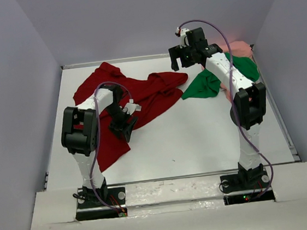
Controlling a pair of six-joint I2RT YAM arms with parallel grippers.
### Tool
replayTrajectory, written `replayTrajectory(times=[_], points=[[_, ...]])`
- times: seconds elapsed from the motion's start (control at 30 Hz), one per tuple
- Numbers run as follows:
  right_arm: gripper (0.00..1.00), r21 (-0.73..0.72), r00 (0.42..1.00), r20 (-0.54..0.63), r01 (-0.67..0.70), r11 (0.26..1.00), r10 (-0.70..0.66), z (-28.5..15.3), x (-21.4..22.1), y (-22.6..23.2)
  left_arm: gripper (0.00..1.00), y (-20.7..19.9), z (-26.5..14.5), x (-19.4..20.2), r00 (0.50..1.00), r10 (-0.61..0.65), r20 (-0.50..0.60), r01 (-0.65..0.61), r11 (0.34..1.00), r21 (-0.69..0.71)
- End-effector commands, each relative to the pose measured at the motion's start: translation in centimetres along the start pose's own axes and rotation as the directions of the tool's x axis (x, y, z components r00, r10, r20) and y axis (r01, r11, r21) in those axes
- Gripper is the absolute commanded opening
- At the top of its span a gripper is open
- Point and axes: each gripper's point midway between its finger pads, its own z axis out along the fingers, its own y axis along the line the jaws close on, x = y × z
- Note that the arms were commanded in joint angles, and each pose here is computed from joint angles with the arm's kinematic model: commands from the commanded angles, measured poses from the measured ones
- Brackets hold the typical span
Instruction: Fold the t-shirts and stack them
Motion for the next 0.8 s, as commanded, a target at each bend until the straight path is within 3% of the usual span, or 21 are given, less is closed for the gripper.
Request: replayTrajectory(times=[0.0, 0.17, 0.4, 0.57, 0.77], points=[[0.93, -0.006, 0.996, 0.092, 0.014, 1.000, -0.013, -1.4, -3.2, 0.6, 0.74, -1.6, -0.4, -1.3, 0.996, 0.083, 0.027, -0.085, 0.993, 0.083], [0.93, 0.005, 0.996, 0.088, 0.018, 1.000, -0.019, -1.2, -3.1, 0.3, 0.74, -1.8, 1.5, -2.2, 0.995, 0.097, -0.006, -0.095, 0.984, 0.151], [0.93, 0.015, 0.996, 0.080, 0.026, 1.000, -0.027, -1.1, -2.8, 0.1, 0.74, -0.5, 4.0, 0.2, 0.990, 0.031, -0.135, -0.022, 0.997, 0.069], [0.93, 0.007, 0.996, 0.088, 0.024, 1.000, -0.025, -1.3, -3.0, 0.3, 0.74, -0.6, 3.0, 1.0, 0.985, 0.016, -0.172, -0.011, 0.999, 0.031], [0.93, 0.009, 0.995, 0.092, 0.029, 1.000, -0.030, -1.6, -3.1, 0.3, 0.75, 1.5, 0.1, -0.3, 0.992, -0.009, -0.126, -0.011, 0.987, -0.162]])
